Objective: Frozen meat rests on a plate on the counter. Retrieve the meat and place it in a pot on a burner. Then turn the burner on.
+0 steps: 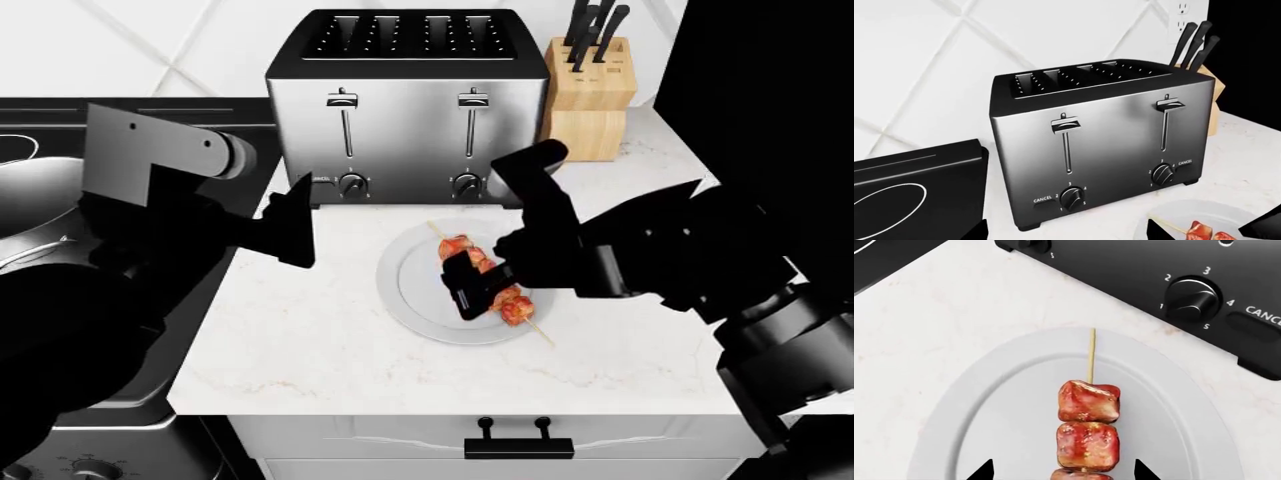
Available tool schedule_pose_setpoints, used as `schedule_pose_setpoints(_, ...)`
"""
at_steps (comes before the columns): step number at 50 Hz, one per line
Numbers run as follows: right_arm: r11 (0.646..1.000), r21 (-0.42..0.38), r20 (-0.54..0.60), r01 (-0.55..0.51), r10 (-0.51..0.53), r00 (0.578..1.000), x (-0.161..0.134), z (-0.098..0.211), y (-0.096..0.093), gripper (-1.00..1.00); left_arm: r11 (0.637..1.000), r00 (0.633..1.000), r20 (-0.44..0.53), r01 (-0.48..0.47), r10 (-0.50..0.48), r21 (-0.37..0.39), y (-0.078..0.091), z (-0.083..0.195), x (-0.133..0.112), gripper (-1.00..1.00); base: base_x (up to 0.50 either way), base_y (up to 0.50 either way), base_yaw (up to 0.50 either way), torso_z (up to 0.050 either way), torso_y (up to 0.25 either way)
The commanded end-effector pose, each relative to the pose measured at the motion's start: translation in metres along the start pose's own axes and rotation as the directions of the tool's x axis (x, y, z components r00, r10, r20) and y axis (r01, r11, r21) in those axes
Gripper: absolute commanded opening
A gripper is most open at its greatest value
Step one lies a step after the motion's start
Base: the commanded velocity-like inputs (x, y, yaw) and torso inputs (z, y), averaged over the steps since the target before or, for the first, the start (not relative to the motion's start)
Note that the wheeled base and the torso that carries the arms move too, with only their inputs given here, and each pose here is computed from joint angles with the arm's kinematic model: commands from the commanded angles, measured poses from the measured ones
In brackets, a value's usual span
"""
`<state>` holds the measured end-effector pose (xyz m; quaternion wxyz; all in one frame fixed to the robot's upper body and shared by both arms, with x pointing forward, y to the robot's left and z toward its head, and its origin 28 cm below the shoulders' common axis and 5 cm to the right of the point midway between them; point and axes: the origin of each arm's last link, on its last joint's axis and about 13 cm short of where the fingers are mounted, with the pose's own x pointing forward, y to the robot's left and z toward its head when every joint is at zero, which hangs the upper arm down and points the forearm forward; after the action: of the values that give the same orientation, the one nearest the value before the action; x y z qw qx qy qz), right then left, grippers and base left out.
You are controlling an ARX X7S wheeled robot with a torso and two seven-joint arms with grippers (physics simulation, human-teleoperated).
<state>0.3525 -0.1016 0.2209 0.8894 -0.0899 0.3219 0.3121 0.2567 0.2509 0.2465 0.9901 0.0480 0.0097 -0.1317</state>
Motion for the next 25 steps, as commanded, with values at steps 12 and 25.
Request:
schedule_pose_setpoints(12, 1.000, 0.008, -0.012, -0.005, 0.005, 1.000, 0.0049, -0.0050, -0.0029, 1.00, 1.000, 1.000, -0.007, 0.000, 0.000, 0.004, 0.0000, -0.0012, 0.0034, 1.00, 0.00, 0.00, 0.00, 0.000, 0.000)
schedule_pose_setpoints(25, 1.000, 0.012, -0.018, -0.007, 0.007, 1.000, 0.0078, -0.0053, -0.0043, 1.00, 1.000, 1.000, -0.011, 0.001, -0.001, 0.003, 0.0000, -0.0015, 0.0041, 1.00, 0.00, 0.00, 0.00, 0.000, 0.000)
